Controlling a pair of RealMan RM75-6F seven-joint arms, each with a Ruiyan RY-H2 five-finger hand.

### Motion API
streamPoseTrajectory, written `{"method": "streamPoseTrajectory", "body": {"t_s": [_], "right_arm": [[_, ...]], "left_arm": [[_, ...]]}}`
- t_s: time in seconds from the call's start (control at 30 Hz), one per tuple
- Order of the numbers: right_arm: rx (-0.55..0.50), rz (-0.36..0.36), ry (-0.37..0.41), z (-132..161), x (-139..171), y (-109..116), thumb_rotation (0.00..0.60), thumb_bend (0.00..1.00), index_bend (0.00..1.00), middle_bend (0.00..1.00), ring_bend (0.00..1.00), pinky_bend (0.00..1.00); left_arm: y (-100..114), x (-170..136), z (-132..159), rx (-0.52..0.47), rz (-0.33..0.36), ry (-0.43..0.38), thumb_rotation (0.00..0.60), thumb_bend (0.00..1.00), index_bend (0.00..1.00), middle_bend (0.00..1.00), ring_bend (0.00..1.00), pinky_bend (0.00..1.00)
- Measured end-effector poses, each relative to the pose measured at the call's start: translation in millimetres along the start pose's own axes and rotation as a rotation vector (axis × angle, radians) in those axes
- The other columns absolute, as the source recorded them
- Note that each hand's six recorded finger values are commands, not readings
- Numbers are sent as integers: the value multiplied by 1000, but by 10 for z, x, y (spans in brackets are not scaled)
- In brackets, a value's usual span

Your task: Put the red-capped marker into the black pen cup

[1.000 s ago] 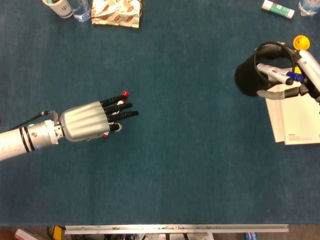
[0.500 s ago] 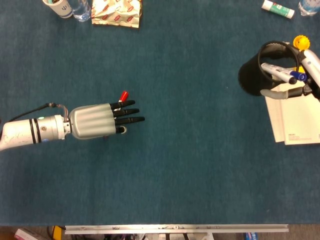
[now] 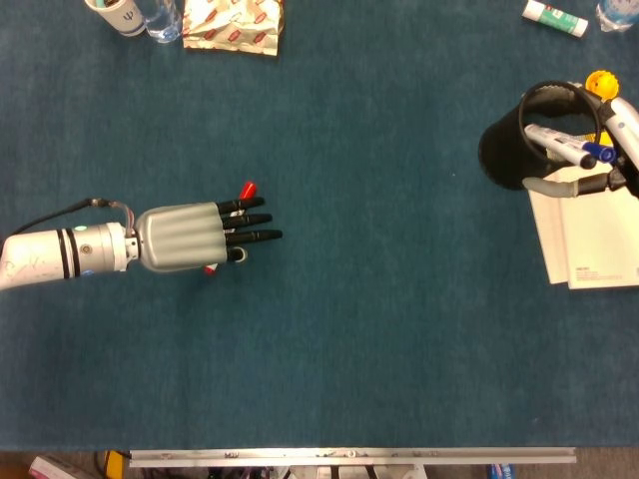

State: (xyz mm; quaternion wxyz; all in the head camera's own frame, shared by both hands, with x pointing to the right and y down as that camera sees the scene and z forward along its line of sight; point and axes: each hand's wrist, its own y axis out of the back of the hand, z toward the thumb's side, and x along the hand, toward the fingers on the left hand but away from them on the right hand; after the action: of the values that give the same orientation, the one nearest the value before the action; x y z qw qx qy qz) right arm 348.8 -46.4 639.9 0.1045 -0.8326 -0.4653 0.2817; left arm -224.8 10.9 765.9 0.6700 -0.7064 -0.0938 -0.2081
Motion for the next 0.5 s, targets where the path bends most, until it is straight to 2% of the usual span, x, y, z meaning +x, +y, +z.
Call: {"method": "streamPoseTrajectory", "body": {"t_s": [0.5], "right_arm": [[-8,-8,-4,5,16,14,600,313,438,390,273,252]], "left_arm": [[-64,42,6,-5,-17,6,600,247,369,0,0,13]]}}
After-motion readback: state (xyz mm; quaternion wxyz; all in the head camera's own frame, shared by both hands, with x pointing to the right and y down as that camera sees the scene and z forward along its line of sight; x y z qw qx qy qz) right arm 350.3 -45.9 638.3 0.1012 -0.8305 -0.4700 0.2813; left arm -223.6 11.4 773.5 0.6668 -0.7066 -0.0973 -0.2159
